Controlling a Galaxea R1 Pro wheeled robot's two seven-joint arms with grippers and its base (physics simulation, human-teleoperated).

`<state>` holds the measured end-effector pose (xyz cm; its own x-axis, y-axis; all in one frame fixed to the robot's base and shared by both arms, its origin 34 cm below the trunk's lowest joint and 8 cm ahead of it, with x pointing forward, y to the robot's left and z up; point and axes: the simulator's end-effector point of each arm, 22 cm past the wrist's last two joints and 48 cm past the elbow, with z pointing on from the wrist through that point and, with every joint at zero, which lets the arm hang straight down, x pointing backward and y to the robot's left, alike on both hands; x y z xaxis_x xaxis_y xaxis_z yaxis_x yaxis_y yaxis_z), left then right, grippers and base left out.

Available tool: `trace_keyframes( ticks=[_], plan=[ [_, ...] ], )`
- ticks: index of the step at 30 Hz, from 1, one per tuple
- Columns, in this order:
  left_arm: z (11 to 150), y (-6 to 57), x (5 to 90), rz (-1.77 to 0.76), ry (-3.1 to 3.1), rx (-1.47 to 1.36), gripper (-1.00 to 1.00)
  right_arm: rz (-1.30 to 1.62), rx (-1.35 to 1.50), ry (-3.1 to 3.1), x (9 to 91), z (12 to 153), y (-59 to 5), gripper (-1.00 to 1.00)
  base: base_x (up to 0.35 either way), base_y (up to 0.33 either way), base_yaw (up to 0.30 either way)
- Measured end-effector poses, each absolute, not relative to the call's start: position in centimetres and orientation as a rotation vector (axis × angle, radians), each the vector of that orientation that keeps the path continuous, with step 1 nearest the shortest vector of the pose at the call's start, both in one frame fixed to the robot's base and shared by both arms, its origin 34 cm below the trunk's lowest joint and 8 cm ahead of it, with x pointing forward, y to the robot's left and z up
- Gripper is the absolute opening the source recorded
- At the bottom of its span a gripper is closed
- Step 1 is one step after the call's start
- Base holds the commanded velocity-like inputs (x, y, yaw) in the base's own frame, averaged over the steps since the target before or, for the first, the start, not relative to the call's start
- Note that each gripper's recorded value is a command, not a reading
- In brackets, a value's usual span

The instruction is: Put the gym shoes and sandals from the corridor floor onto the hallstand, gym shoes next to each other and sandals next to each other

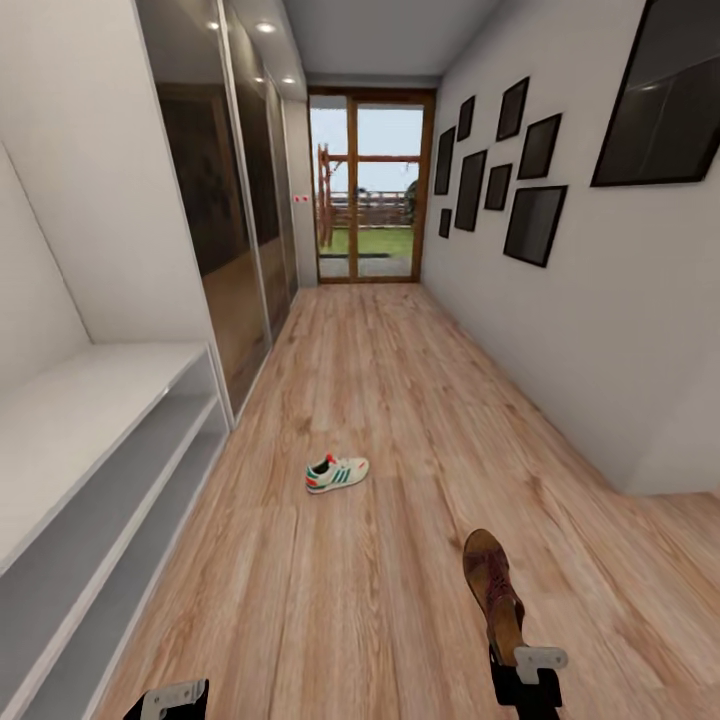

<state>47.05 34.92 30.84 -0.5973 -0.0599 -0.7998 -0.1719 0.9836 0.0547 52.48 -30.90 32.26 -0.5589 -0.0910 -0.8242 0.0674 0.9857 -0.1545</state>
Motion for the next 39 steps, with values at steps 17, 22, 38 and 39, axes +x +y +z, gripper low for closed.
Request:
trace_keyframes(
  ticks=[17,22,38,39],
  plan=[
    [30.8,34.9,47.1,0.156,2.210,-0.161,1.00,-0.202,-0.019,2.133,53.4,32.9,-30.8,-1.00,0.339,0.000,0.003],
    [30.9,34.9,47.1,0.156,2.210,-0.161,1.00,-0.218,-0.013,2.005,59.2,37.9,-31.2,-1.00,0.339,0.000,0.000],
    [31.0,34.6,47.7,0.147,2.209,-0.129,1.00,-0.215,0.020,1.912,75.2,54.2,-29.9,-1.00,0.314,0.000,0.000],
    [31.2,34.6,48.0,0.145,2.203,-0.119,1.00,-0.182,-0.010,1.909,75.8,54.8,-29.2,-1.00,0.046,0.000,0.000]
  ],
)
